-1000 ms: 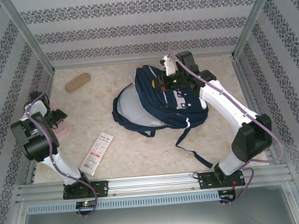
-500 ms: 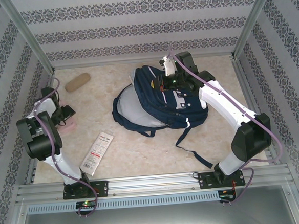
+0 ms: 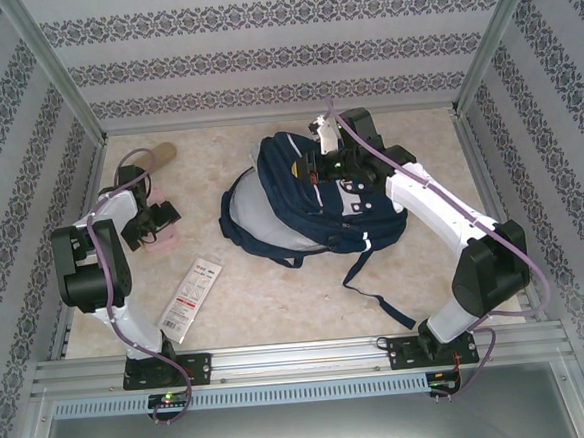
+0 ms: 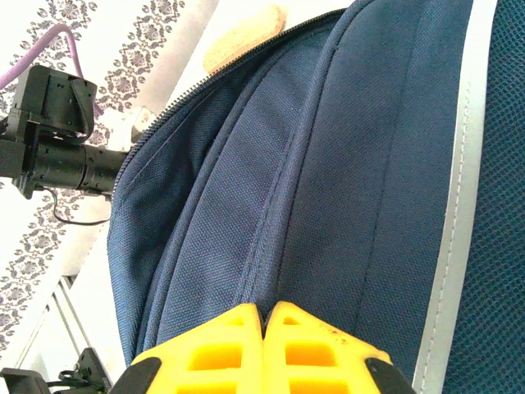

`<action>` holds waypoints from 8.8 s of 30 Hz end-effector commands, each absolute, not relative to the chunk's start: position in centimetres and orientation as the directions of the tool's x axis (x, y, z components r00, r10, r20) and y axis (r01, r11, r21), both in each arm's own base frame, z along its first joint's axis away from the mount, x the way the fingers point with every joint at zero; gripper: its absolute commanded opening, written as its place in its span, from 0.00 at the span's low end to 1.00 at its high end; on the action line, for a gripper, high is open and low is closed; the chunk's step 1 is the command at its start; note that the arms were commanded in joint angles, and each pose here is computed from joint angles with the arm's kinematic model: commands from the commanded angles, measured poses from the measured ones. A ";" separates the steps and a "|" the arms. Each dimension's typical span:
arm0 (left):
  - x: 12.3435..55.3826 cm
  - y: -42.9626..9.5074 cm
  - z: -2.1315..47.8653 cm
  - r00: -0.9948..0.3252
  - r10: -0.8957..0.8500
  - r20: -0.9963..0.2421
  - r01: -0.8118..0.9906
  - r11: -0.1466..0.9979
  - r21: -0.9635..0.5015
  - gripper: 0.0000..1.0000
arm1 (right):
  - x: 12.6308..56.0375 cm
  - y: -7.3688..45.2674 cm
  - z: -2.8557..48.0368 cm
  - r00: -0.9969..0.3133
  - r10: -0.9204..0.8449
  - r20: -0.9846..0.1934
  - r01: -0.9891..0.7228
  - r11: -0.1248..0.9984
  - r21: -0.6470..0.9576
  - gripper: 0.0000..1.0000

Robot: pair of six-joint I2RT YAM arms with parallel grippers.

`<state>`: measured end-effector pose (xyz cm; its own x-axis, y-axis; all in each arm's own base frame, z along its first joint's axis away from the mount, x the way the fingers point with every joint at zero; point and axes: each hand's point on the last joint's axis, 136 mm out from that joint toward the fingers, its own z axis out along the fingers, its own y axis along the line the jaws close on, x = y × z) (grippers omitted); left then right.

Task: Pack the student bag
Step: Move the loose stationery to the middle-left of the table, then pick up the loose stationery from the middle-left of the table, then place the loose stationery in the student bag, then close the student bag at the middle-right of the table, then move the loose stationery to the middle-left of the table, then pick up the loose stationery from the middle-left of the table, then open the student bag at the center of the table.

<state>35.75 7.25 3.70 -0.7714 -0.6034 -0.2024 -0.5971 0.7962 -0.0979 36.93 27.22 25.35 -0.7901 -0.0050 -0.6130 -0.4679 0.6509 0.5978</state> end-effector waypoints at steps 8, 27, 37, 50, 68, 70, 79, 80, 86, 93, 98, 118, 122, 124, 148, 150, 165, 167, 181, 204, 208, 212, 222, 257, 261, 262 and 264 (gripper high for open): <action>34.5 7.3 4.7 -0.885 -0.446 -0.130 -0.450 0.893 -0.004 1.00 | 36.6 27.6 27.6 -0.744 0.039 -0.667 -0.517 0.600 0.611 0.00; 34.4 6.5 1.6 -0.928 -0.367 -0.060 -0.367 0.930 -0.010 0.92 | 37.0 27.6 27.0 -0.753 0.041 -0.656 -0.511 0.592 0.623 0.00; 34.6 5.2 5.3 -0.900 -0.412 -0.145 -0.402 0.911 -0.089 0.78 | 37.5 27.5 27.3 -0.756 0.059 -0.652 -0.503 0.586 0.635 0.00; 35.5 -7.5 12.1 -0.920 -0.305 -0.245 -0.236 0.932 -0.275 0.77 | 38.2 24.6 30.2 -0.742 0.146 -0.654 -0.475 0.574 0.667 0.00; 38.1 -27.3 9.7 -0.963 -0.126 -0.239 -0.028 0.927 -0.374 0.78 | 36.6 23.0 31.9 -0.738 0.185 -0.649 -0.458 0.568 0.684 0.01; 38.1 -28.6 8.9 -0.966 -0.113 -0.232 -0.020 0.929 -0.371 0.78 | 36.5 22.9 31.8 -0.738 0.186 -0.648 -0.456 0.571 0.683 0.01; 37.7 -30.6 6.6 -0.978 -0.102 -0.181 -0.030 0.932 -0.362 0.90 | 36.4 22.9 31.1 -0.750 0.182 -0.636 -0.444 0.575 0.687 0.01; 37.5 -30.5 6.7 -0.978 -0.104 -0.180 -0.033 0.932 -0.361 0.94 | 36.4 22.9 31.1 -0.750 0.183 -0.636 -0.442 0.577 0.687 0.01; 37.3 -30.6 8.4 -0.975 -0.107 -0.194 -0.022 0.919 -0.393 1.00 | 36.6 22.8 30.8 -0.752 0.181 -0.634 -0.439 0.580 0.686 0.01; 37.0 -30.2 9.6 -0.974 -0.126 -0.189 -0.039 0.913 -0.407 1.00 | 36.6 22.9 30.8 -0.750 0.179 -0.636 -0.442 0.580 0.684 0.01; 37.2 -27.4 11.3 -0.961 -0.182 -0.207 -0.087 0.914 -0.397 1.00 | 36.5 22.8 30.6 -0.754 0.175 -0.634 -0.439 0.584 0.683 0.01; 26.7 -8.8 13.2 -0.857 -0.455 -0.240 -0.412 0.887 -0.210 0.80 | 36.5 25.7 28.7 -0.777 0.123 -0.618 -0.462 0.556 0.691 0.01; 23.2 -7.5 9.8 -0.852 -0.497 -0.166 -0.473 0.866 -0.164 0.60 | 36.3 26.6 27.6 -0.784 0.086 -0.615 -0.471 0.565 0.678 0.01; 21.7 -7.2 8.2 -0.843 -0.523 -0.129 -0.502 0.849 -0.163 0.51 | 36.2 26.9 26.3 -0.789 0.053 -0.613 -0.465 0.601 0.650 0.04; 27.9 -7.3 0.5 -0.781 -0.613 -0.122 -0.579 0.783 -0.227 0.46 | 33.0 32.1 24.1 -0.805 -0.069 -0.589 -0.500 0.612 0.613 0.32; 30.1 -7.5 0.9 -0.767 -0.626 -0.138 -0.581 0.770 -0.262 0.46 | 32.6 33.0 23.7 -0.811 -0.085 -0.579 -0.503 0.607 0.615 0.33; 35.4 -6.2 8.1 -0.743 -0.637 -0.208 -0.540 0.753 -0.377 0.52 | 31.8 37.0 22.7 -0.821 -0.139 -0.554 -0.523 0.574 0.631 0.32; 34.8 -5.0 8.2 -0.736 -0.643 -0.212 -0.550 0.751 -0.366 0.54 | 31.8 37.6 22.4 -0.825 -0.143 -0.546 -0.521 0.567 0.638 0.32; 30.4 -0.1 2.5 -0.695 -0.713 -0.093 -0.641 0.673 -0.368 0.58 | 31.3 45.6 15.4 -0.921 -0.124 -0.371 -0.371 0.573 0.731 0.31; 30.3 -3.0 2.8 -0.703 -0.711 -0.029 -0.590 0.605 -0.534 0.56 | 31.0 49.5 1.2 -0.983 -0.083 -0.165 -0.165 0.793 0.586 0.28; 30.4 -3.6 2.7 -0.714 -0.700 -0.017 -0.573 0.598 -0.561 0.56 | 30.2 51.0 0.2 -0.984 -0.121 -0.133 -0.178 0.764 0.620 0.26; 30.8 -5.0 3.3 -0.732 -0.681 0.006 -0.529 0.563 -0.635 0.56 | 29.4 52.6 -0.3 -0.981 -0.170 -0.089 -0.186 0.732 0.656 0.21; 31.6 -8.0 6.3 -0.787 -0.618 0.000 -0.408 0.519 -0.752 0.44 | 29.1 52.4 0.1 -0.978 -0.187 -0.087 -0.198 0.727 0.657 0.21; 30.3 -6.6 11.4 -0.754 -0.645 -0.126 -0.381 0.585 -0.716 0.02 | 36.7 36.5 9.4 -0.846 -0.343 -0.408 -0.408 0.909 0.082 0.48; 30.3 -6.9 12.0 -0.755 -0.642 -0.133 -0.366 0.581 -0.727 0.02 | 36.6 36.7 8.1 -0.854 -0.354 -0.381 -0.412 0.908 0.078 0.38; 30.2 -6.9 12.1 -0.757 -0.640 -0.132 -0.364 0.580 -0.729 0.02 | 36.6 36.8 8.0 -0.852 -0.358 -0.381 -0.415 0.907 0.077 0.31; 30.2 -7.1 12.4 -0.758 -0.639 -0.133 -0.356 0.575 -0.736 0.02 | 36.6 36.9 8.1 -0.848 -0.363 -0.386 -0.417 0.907 0.062 0.11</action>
<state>30.33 -6.20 11.02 -0.7465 -0.6511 -0.1367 -0.3840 0.5894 -0.7107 36.97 37.49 8.48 -0.8506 -0.3298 -0.4095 -0.4091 0.9043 0.1216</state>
